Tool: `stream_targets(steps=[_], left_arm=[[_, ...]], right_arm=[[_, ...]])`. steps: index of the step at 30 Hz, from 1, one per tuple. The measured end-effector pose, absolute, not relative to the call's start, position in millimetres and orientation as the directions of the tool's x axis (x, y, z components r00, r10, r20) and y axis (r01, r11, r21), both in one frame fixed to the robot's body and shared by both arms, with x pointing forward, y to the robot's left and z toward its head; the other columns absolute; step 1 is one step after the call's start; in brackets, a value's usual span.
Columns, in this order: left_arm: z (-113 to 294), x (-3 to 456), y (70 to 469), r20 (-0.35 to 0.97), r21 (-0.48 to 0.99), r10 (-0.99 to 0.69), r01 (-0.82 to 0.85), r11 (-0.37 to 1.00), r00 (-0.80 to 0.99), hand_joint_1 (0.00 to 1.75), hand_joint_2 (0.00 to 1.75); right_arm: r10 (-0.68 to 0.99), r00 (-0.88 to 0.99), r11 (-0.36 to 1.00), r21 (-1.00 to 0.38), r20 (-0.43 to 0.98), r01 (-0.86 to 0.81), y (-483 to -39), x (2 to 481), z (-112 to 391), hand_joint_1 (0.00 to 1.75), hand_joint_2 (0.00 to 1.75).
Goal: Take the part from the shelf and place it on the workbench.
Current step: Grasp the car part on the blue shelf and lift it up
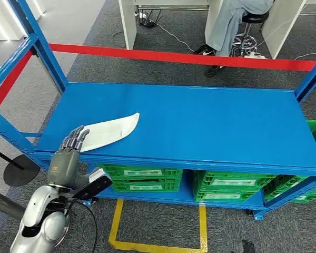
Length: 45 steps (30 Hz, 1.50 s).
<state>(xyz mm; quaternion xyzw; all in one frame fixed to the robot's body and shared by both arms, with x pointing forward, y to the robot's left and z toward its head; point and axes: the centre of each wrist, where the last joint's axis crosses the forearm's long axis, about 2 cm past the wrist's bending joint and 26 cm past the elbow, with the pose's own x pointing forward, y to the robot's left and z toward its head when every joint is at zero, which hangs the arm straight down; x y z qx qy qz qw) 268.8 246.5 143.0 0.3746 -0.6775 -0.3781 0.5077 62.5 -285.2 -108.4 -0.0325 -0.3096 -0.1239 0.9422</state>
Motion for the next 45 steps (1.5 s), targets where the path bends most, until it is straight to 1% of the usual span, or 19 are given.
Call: stream_targets(steps=[2, 9, 15, 22, 31, 36, 45], left_arm=[[148, 273, 244, 0.382, 0.901, -0.901, -0.134, 0.412, -0.204, 0.0, 1.75], [173, 304, 228, 0.233, 0.948, -0.958, -0.181, 0.261, -0.165, 0.0, 1.75], [175, 326, 225, 0.157, 0.978, -0.983, -0.123, 0.168, -0.094, 0.0, 1.75], [162, 332, 225, 0.186, 0.982, -0.978, -0.026, 0.189, -0.094, 0.0, 1.75], [153, 331, 223, 0.244, 0.97, -0.961, 0.029, 0.242, -0.133, 0.0, 1.75], [152, 331, 223, 0.24, 0.971, -0.963, 0.043, 0.236, -0.12, 0.0, 1.75], [134, 337, 238, 0.198, 0.976, -0.98, 0.095, 0.195, -0.017, 0.0, 1.75]], right_arm=[[-0.209, 0.782, 0.969, 0.014, 0.588, 0.248, -285, 63, -108, 0.0, 1.75], [-0.182, 0.806, 0.976, 0.007, 0.564, 0.216, -281, 70, -107, 0.0, 1.75], [-0.153, 0.825, 0.983, 0.0, 0.544, 0.182, -280, 75, -106, 0.0, 1.75], [-0.137, 0.832, 0.987, 0.002, 0.537, 0.161, -279, 78, -106, 0.0, 1.75], [-0.132, 0.834, 0.988, 0.005, 0.536, 0.153, -277, 78, -106, 0.0, 1.75], [-0.132, 0.833, 0.988, 0.005, 0.537, 0.154, -278, 79, -106, 0.0, 1.75], [-0.108, 0.84, 0.992, 0.007, 0.532, 0.123, -274, 84, -105, 0.0, 1.75]])
